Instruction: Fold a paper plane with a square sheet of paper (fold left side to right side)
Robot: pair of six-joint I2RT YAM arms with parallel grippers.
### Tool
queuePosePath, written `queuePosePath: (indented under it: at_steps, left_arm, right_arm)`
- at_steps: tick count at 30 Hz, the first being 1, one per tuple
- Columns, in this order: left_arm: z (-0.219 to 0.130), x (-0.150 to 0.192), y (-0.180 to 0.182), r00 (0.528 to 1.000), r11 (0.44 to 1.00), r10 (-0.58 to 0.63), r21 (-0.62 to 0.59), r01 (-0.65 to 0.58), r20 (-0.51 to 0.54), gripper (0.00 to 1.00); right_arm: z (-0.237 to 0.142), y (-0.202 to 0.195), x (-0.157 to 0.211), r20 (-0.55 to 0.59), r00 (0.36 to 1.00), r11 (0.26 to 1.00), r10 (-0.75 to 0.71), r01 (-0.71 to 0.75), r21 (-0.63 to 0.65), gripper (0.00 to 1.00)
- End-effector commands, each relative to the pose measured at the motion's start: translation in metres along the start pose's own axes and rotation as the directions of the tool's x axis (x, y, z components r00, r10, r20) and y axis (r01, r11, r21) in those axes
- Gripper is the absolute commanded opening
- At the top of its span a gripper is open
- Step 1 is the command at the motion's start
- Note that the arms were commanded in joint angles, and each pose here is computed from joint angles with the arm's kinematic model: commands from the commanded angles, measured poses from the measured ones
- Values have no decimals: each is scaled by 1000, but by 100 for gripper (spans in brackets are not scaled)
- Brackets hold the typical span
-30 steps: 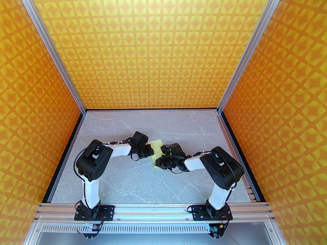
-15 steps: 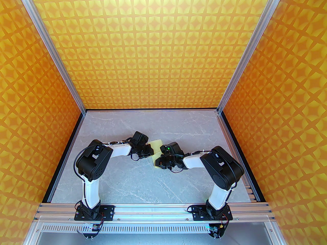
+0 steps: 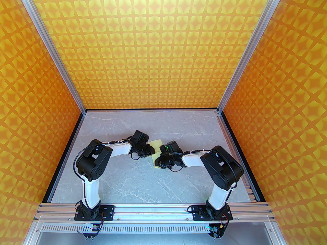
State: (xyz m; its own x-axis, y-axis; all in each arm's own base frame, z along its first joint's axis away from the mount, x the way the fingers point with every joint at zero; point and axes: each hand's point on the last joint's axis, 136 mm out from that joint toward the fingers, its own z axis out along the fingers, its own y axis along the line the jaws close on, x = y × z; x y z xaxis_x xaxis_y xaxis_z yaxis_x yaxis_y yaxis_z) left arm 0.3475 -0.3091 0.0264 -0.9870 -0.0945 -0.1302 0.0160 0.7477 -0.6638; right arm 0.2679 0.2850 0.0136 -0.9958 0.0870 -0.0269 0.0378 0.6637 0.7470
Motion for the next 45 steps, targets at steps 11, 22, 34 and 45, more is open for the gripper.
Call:
queuePosePath:
  at_steps: [11,22,34,45]
  left_arm:
    - [-39,-13,-30,995,996,82,23,-84,58,18]
    - [-17,6,-53,994,991,110,79,-111,18,7]
    - [7,3,-26,993,993,117,-18,-117,-18,9]
    - [12,7,-12,992,990,122,-66,-124,-36,9]
  right_arm:
    - [6,-55,17,-23,995,976,98,-92,197,0]
    - [7,-56,17,-24,994,975,105,-98,198,0]
    - [7,-55,17,-21,994,976,106,-100,194,0]
    - [7,-56,17,-19,994,975,109,-103,194,0]
